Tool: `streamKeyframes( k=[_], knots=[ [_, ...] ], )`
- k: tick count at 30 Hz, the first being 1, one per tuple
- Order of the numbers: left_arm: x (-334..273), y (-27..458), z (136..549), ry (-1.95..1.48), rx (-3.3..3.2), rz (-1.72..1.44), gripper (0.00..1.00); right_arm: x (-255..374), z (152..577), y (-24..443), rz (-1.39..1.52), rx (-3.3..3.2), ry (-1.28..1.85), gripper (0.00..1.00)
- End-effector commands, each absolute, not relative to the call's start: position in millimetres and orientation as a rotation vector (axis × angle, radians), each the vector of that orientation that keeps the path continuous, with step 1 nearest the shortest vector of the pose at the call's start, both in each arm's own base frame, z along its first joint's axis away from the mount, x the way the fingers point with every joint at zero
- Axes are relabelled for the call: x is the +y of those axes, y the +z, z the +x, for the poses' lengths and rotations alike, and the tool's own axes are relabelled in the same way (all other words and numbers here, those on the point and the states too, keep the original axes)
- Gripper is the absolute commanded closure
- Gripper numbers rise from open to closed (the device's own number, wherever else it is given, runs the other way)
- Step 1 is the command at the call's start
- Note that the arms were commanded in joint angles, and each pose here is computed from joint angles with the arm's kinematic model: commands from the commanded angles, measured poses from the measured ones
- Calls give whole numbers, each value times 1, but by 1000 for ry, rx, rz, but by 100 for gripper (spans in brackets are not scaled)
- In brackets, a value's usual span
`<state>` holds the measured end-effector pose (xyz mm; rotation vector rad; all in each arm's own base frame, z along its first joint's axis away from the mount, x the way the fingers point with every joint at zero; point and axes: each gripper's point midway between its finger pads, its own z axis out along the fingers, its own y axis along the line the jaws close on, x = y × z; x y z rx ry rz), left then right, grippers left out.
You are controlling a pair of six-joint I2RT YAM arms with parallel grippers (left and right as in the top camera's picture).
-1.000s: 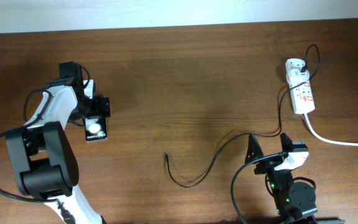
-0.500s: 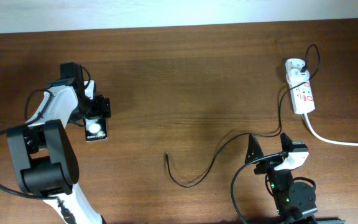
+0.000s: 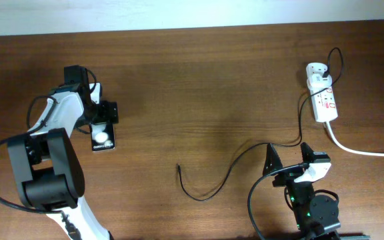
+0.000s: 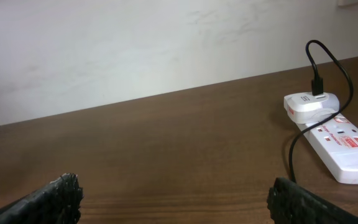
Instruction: Plug charger to phone and switch on socket
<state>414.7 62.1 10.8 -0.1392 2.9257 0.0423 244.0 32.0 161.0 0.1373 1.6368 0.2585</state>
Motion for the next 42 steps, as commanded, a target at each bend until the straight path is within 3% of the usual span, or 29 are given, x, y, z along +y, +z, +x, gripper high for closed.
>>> streamKeyframes(
  k=[1, 42],
  knots=[
    [63, 4, 418, 49, 2932, -158, 1, 32, 244, 158, 142, 1642, 262, 1],
    [57, -16, 399, 16, 2974, -158, 1, 32, 244, 158, 142, 1642, 262, 1]
  ],
)
